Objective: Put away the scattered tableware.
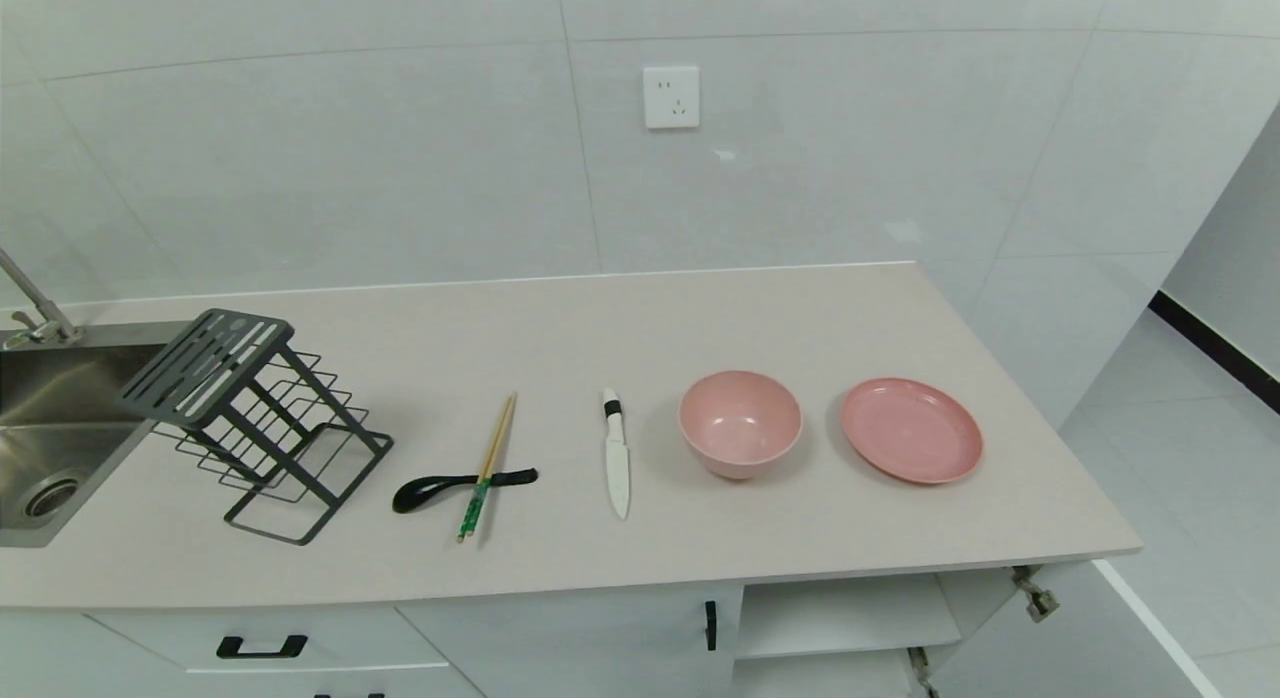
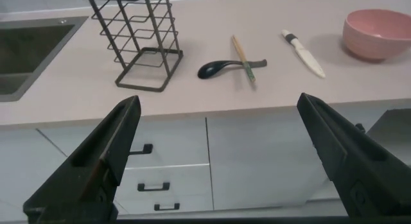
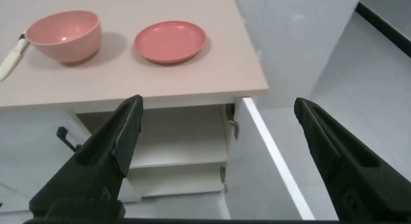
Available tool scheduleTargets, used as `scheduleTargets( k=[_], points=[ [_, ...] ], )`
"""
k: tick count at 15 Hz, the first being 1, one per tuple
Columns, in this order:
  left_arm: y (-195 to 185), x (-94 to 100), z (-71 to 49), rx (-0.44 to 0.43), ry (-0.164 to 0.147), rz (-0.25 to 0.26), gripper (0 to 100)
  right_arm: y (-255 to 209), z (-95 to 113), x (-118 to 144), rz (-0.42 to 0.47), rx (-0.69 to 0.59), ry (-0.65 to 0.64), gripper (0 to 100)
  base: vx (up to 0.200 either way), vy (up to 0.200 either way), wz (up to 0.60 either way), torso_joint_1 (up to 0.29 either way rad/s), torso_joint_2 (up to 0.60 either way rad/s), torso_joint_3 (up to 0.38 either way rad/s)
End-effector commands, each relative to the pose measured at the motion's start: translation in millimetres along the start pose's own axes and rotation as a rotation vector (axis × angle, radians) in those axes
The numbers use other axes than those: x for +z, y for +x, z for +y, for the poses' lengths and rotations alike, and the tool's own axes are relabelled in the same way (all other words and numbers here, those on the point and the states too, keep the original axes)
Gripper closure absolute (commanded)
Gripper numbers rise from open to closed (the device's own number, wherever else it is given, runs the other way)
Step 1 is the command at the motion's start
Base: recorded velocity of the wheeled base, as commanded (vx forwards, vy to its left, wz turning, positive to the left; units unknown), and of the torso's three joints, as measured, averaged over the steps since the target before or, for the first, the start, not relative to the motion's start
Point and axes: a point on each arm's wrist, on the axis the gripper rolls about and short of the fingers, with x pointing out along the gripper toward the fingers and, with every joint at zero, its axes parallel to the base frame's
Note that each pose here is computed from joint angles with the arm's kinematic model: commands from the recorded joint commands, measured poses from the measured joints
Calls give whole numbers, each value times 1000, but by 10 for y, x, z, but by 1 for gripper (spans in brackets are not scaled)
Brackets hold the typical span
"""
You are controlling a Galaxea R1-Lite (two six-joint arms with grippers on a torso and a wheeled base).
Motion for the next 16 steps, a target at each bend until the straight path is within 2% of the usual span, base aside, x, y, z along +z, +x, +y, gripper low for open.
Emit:
scheduleTargets(
  k=[1, 7, 12, 16],
  points=[
    [1, 1, 0, 0, -1, 1, 0, 0, 0, 0, 0, -1, 0, 0, 0, 0, 0, 36, -56, -27],
    [1, 1, 0, -1, 7, 1, 0, 0, 0, 0, 0, -1, 0, 0, 0, 0, 0, 0, 0, 0],
    [1, -1, -1, -3, 11, 2, 0, 0, 1, 0, 0, 2, -4, 0, 200, 0, 0, 3, 1, 4],
    [1, -2, -1, -5, 25, 4, 0, 0, 1, 0, 0, 2, -3, 0, 0, 0, 0, 0, 0, 0]
  ],
)
